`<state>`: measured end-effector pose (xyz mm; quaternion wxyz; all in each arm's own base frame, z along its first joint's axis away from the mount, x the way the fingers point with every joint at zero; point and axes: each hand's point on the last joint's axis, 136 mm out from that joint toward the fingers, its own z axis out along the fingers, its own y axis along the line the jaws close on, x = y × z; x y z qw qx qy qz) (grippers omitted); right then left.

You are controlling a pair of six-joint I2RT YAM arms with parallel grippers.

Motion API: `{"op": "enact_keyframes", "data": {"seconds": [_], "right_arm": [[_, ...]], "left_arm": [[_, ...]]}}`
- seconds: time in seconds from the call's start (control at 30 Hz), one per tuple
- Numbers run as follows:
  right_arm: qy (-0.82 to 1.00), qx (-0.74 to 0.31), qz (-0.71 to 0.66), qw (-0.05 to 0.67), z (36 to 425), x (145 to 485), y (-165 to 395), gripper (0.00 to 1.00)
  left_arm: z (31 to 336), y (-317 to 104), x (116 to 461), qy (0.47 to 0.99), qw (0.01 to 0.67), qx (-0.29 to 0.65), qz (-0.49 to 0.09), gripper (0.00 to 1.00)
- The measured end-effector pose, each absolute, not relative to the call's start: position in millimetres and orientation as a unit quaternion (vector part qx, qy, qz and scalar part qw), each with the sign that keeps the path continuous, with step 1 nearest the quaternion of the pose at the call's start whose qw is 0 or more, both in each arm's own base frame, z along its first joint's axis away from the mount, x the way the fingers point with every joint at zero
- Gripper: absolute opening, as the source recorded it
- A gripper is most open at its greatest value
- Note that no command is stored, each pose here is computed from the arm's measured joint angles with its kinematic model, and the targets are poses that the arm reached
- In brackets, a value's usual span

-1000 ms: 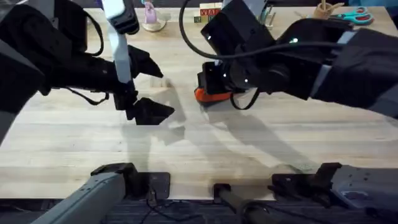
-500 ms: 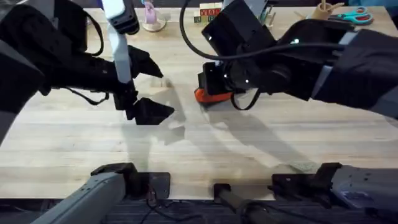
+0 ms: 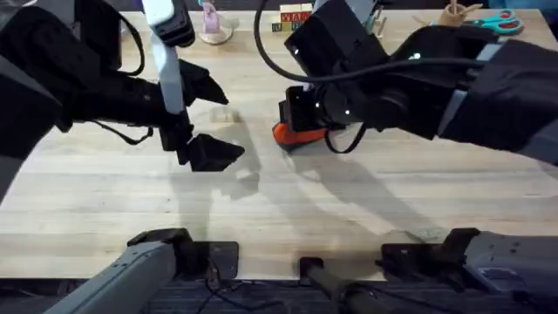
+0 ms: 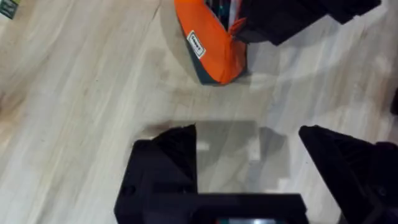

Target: Unzip the bag, pick up the pens from the table one at a time and place them inside, then zip the bag closed.

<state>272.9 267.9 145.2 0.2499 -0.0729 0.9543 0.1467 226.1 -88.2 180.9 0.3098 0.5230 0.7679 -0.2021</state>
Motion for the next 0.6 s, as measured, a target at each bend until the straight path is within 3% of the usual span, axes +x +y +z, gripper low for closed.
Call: {"op": "enact_keyframes", "data": {"seconds": [0.4, 0.6], "right_arm": [[0.954, -0.073, 0.147, 0.25, 145.1, 272.8, 267.9, 0.03], [0.954, -0.072, 0.147, 0.25, 145.3, 273.1, 267.7, 0.03]], "left_arm": [[184.7, -87.6, 236.8, 0.759, 0.331, 0.529, -0.187, 0.994], [176.8, -91.5, 240.1, 0.761, 0.32, 0.521, -0.217, 0.995]]}}
